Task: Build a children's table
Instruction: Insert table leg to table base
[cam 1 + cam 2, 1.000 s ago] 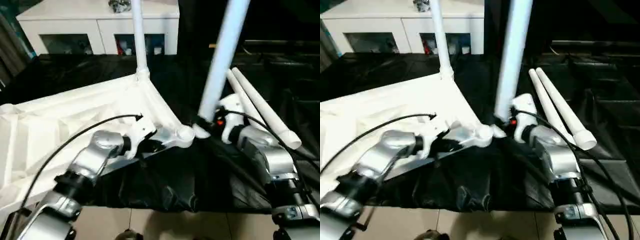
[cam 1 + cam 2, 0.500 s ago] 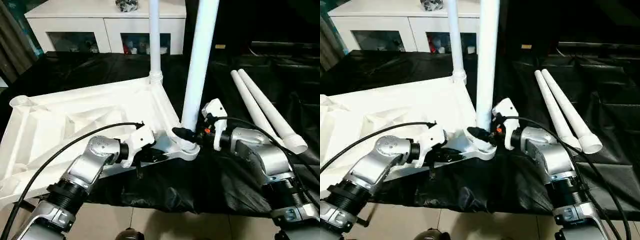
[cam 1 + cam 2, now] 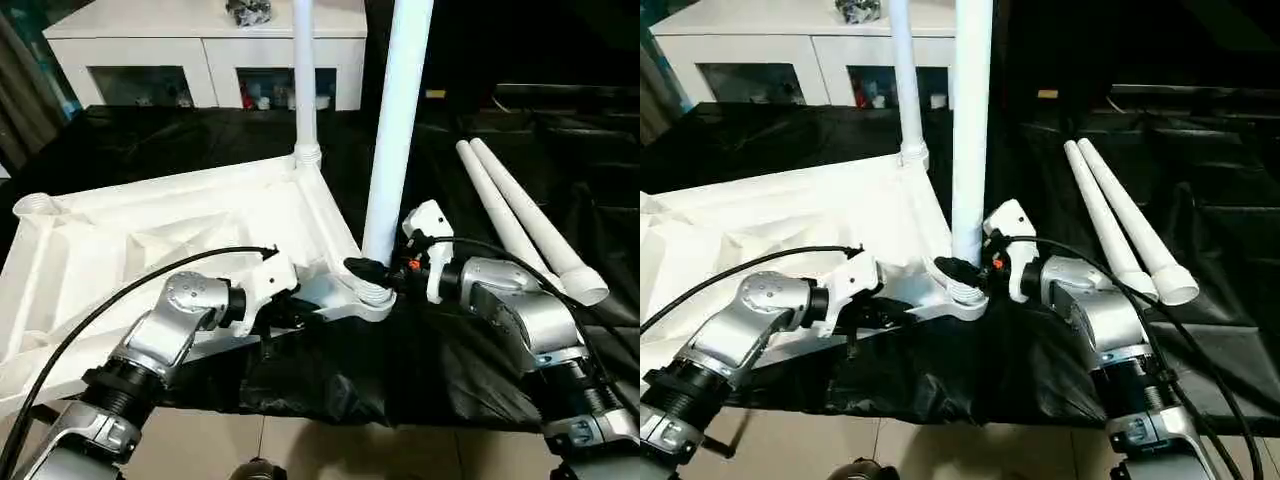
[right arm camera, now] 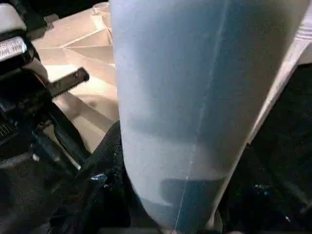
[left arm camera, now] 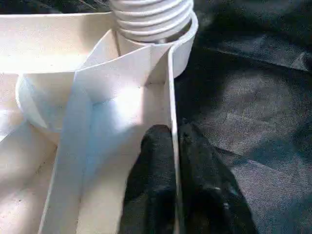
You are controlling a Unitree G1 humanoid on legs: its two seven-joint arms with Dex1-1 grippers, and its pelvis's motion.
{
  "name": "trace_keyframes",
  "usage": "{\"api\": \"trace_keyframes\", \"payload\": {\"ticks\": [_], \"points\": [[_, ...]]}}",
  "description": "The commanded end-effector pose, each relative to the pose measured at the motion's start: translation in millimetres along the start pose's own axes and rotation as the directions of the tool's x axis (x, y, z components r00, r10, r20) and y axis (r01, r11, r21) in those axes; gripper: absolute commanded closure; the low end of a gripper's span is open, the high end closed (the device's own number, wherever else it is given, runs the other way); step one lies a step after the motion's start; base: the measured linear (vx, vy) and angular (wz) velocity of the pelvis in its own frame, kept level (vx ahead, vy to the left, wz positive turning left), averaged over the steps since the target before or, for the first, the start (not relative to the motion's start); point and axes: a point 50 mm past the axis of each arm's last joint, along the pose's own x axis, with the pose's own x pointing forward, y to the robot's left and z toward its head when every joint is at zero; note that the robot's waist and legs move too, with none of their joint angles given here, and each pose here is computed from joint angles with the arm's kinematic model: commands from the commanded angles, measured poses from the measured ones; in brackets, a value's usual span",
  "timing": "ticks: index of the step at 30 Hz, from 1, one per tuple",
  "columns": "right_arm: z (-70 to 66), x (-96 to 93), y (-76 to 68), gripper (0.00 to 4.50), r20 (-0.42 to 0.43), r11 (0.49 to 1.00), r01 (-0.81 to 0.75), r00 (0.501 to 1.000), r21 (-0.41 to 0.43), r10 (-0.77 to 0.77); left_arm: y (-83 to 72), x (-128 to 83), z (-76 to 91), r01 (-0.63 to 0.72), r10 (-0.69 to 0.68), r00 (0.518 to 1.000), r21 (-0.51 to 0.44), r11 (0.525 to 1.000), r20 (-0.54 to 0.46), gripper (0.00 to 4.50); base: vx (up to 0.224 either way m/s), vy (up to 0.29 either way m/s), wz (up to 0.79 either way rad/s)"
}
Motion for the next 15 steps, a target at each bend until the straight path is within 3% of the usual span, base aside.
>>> {"api": "trace_keyframes", "payload": {"ticks": [1,10,15], "points": [[-1.8,-1.6,0.1,2.59,-0.010,1.000,-0.005,1.000,-0.004,0.005,1.1,-4.1,-7.8,-0.006,0.005,1.000,-0.039,0.999,-0.006,4.45,0.000,0.000,0.00],[-5.9,-1.8,-1.2,2.59,-0.024,1.000,-0.003,1.000,-0.001,0.003,-2.9,-3.4,-14.1,0.025,-0.026,0.999,-0.013,1.000,-0.043,4.50,0.000,0.000,0.00],[-11.5,8.3,-5.1,2.59,-0.021,0.999,0.014,1.000,0.031,-0.013,-4.9,-0.8,-9.3,0.047,-0.047,0.999,-0.005,0.999,-0.010,4.50,0.000,0.000,0.00]]}}
